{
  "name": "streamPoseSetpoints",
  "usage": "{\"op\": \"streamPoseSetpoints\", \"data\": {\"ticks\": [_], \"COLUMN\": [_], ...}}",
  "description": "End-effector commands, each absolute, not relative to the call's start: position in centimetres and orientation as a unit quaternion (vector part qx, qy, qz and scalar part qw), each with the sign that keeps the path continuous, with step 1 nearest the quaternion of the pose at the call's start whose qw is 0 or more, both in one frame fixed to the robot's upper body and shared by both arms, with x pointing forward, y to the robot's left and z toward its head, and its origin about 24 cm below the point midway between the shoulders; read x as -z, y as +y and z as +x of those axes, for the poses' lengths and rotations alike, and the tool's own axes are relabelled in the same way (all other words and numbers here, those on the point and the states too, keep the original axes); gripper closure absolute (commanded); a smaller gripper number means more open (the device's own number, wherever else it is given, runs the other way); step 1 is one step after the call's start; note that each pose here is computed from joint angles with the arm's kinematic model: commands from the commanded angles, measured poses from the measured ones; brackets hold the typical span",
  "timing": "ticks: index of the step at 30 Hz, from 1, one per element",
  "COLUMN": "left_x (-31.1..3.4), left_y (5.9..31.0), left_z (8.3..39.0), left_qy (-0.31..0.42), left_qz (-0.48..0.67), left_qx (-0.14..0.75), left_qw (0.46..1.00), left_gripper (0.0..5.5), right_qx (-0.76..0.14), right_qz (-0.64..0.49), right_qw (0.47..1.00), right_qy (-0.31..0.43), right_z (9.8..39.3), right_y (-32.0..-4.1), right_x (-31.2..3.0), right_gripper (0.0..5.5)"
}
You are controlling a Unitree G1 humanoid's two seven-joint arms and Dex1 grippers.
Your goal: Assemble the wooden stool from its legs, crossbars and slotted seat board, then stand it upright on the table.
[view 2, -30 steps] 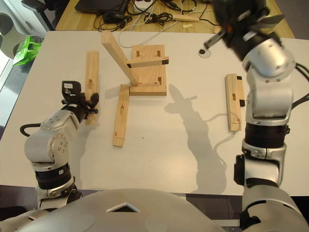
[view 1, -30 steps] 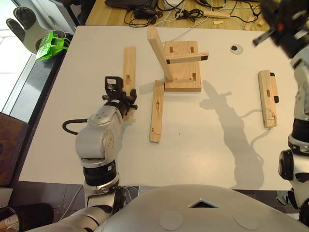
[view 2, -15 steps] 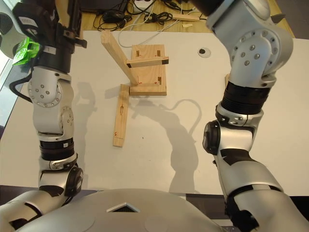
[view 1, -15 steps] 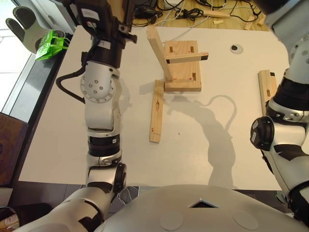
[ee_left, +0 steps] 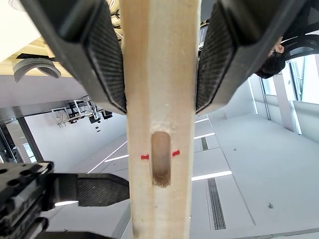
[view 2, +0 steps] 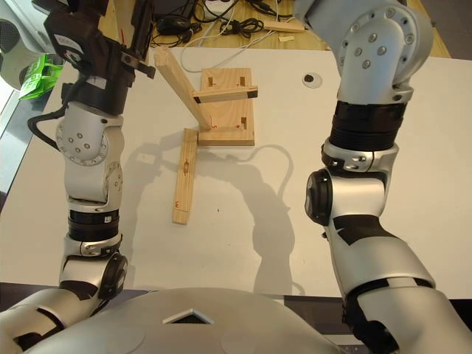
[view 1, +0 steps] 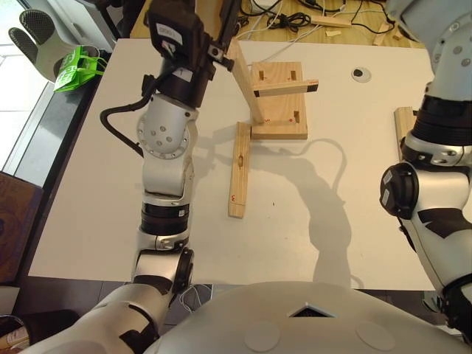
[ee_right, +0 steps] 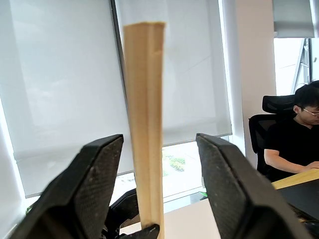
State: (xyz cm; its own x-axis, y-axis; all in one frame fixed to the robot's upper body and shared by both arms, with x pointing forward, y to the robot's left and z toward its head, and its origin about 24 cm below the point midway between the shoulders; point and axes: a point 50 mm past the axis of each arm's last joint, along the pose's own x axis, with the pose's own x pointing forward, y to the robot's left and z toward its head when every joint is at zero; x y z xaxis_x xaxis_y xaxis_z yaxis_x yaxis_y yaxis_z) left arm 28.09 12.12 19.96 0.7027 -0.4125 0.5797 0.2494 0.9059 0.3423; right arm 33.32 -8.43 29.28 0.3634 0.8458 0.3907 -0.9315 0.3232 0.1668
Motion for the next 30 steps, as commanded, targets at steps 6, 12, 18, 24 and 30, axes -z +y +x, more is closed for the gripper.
{"op": "streamPoseSetpoints", "data": {"ticks": [6,12,18,24,30], "left_x": [-19.0,-18.9,-18.8,-18.9,-20.2], "left_y": [10.5,10.8,11.2,11.5,13.0], "left_z": [26.8,27.1,27.3,27.7,28.7], "left_qy": [-0.336,-0.333,-0.328,-0.328,-0.339], "left_qz": [0.123,0.128,0.13,0.138,0.147], "left_qx": [0.23,0.221,0.214,0.193,0.143], "left_qw": [0.905,0.908,0.911,0.914,0.918], "left_gripper": [3.44,3.44,3.44,3.44,3.44], "right_qx": [-0.587,-0.599,-0.579,-0.593,-0.531], "right_qz": [0.158,0.162,0.189,0.213,0.23], "right_qw": [0.785,0.773,0.78,0.763,0.792], "right_qy": [-0.119,-0.132,-0.148,-0.145,-0.197], "right_z": [33.6,33.0,33.0,32.1,31.8], "right_y": [-6.9,-6.7,-7.5,-7.8,-9.9], "right_x": [-29.9,-30.1,-30.3,-30.2,-31.3], "right_gripper": [2.79,3.63,4.47,4.49,4.49]}}
